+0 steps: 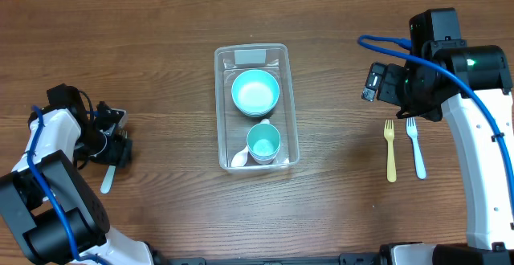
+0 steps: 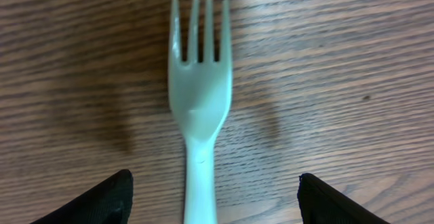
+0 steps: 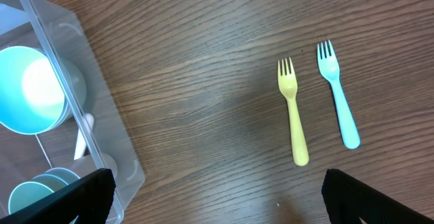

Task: Pack container
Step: 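Move the left gripper to the white fork and grasp it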

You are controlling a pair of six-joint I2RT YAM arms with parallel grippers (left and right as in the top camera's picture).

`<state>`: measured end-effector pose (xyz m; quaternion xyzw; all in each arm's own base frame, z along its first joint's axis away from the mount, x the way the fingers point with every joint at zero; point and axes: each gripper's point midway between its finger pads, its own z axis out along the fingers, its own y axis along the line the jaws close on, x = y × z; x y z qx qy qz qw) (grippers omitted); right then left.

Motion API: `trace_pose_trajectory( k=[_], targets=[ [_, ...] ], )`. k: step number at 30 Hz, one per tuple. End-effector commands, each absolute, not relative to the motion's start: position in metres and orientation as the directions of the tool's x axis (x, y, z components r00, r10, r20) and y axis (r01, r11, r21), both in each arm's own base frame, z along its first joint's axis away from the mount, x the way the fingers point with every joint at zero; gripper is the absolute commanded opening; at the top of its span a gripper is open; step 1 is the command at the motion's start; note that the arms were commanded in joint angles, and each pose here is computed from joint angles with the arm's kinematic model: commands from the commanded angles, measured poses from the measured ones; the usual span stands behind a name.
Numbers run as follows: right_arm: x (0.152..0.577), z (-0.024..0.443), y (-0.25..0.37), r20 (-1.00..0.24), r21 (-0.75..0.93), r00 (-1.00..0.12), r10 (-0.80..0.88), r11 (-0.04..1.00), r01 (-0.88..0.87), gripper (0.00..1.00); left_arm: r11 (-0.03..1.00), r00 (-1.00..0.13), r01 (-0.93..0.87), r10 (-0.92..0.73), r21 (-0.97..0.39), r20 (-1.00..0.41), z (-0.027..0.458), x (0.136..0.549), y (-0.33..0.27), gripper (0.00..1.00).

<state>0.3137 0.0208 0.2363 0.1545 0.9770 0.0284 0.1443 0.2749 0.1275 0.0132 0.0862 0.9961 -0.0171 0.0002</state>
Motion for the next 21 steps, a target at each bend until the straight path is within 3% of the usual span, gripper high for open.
trace_pose_trajectory(
  k=[1, 6, 13, 18, 21],
  targets=[
    [0.316, 0.250, 0.019, -0.317, 0.112, -0.895, 0.315, 0.949, 0.294, 1.00, 0.989, -0.988, 0.149, 0.149, -0.020, 0.029, 0.000, 0.267, 0.129, 0.76],
    [0.316, 0.250, 0.019, -0.317, 0.112, -0.895, 0.315, 0.949, 0.294, 1.00, 0.989, -0.989, 0.148, 0.148, -0.011, 0.017, -0.008, 0.268, 0.130, 0.73],
    [0.316, 0.250, 0.019, -0.317, 0.112, -0.895, 0.315, 0.949, 0.294, 1.00, 0.988, -0.988, 0.154, 0.154, 0.009, -0.014, -0.008, 0.276, 0.134, 0.59],
    [0.316, 0.250, 0.019, -0.317, 0.112, -0.895, 0.315, 0.949, 0.294, 1.00, 0.990, -0.989, 0.143, 0.143, 0.012, -0.020, -0.008, 0.278, 0.134, 0.24],
    [0.316, 0.250, 0.019, -0.317, 0.112, -0.895, 0.315, 0.949, 0.294, 1.00, 0.989, -0.989, 0.144, 0.143, -0.020, -0.047, -0.008, 0.282, 0.128, 0.17]
  ],
)
